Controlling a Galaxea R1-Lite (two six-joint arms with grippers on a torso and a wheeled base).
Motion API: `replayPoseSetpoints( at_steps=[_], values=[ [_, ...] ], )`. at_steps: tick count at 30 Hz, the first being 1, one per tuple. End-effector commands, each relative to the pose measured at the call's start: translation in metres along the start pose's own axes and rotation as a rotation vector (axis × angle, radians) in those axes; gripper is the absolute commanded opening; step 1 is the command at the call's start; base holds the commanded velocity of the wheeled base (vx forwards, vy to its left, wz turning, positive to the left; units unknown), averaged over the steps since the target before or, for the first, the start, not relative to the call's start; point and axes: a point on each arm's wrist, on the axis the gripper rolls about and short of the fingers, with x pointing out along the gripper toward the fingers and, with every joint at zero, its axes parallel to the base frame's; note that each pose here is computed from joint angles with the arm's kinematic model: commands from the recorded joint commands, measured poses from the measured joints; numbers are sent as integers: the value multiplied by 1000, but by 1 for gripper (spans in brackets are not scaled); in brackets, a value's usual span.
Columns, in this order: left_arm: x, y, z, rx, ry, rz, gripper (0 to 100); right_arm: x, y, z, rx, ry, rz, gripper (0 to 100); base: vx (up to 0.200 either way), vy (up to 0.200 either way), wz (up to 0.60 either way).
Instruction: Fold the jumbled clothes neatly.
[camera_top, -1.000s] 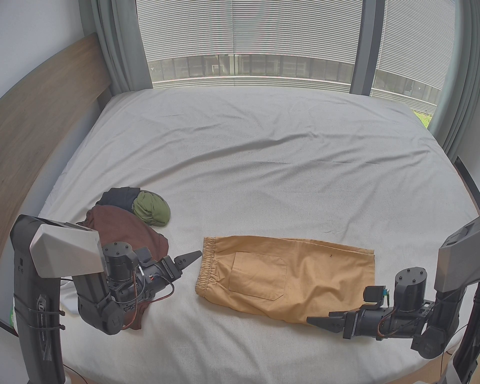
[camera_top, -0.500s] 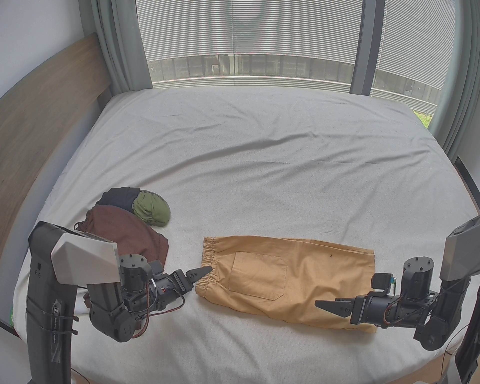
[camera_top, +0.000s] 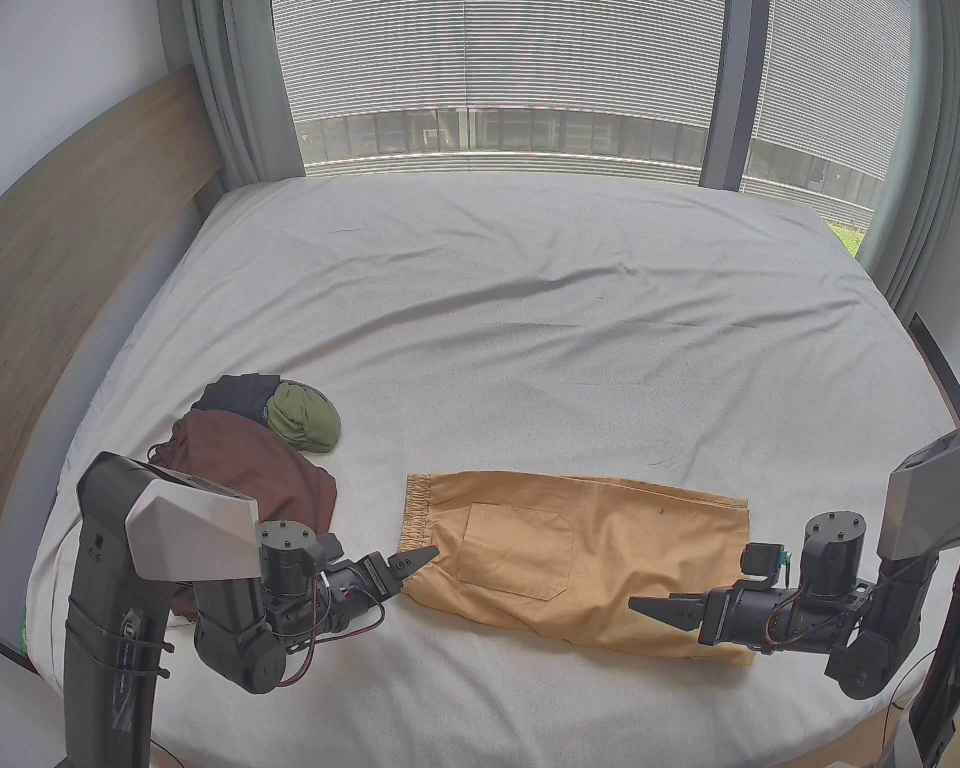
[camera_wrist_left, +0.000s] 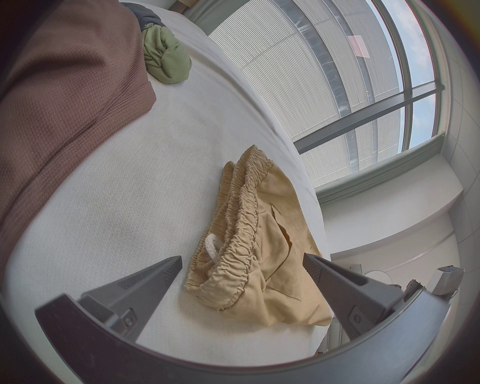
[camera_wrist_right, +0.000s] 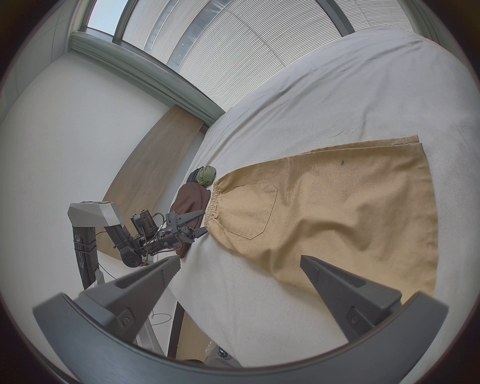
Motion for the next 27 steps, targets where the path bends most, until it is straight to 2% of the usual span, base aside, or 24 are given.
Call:
replayPoseSetpoints(
  at_steps=[1, 14, 19, 27],
  values=[
    [1, 2, -4, -1, 12, 5, 100, 2, 0, 0, -3, 0, 3, 100, 0, 0, 0],
    [13, -10, -4, 8, 11, -52, 100, 3, 2, 2, -5, -8, 7, 100, 0, 0, 0],
    [21, -14, 2, -61, -14, -82, 100, 3, 2, 2, -7, -9, 8, 100, 0, 0, 0],
    [21, -16, -4, -49, -8, -74, 100, 4, 1, 2, -4, -9, 8, 100, 0, 0, 0]
  ],
)
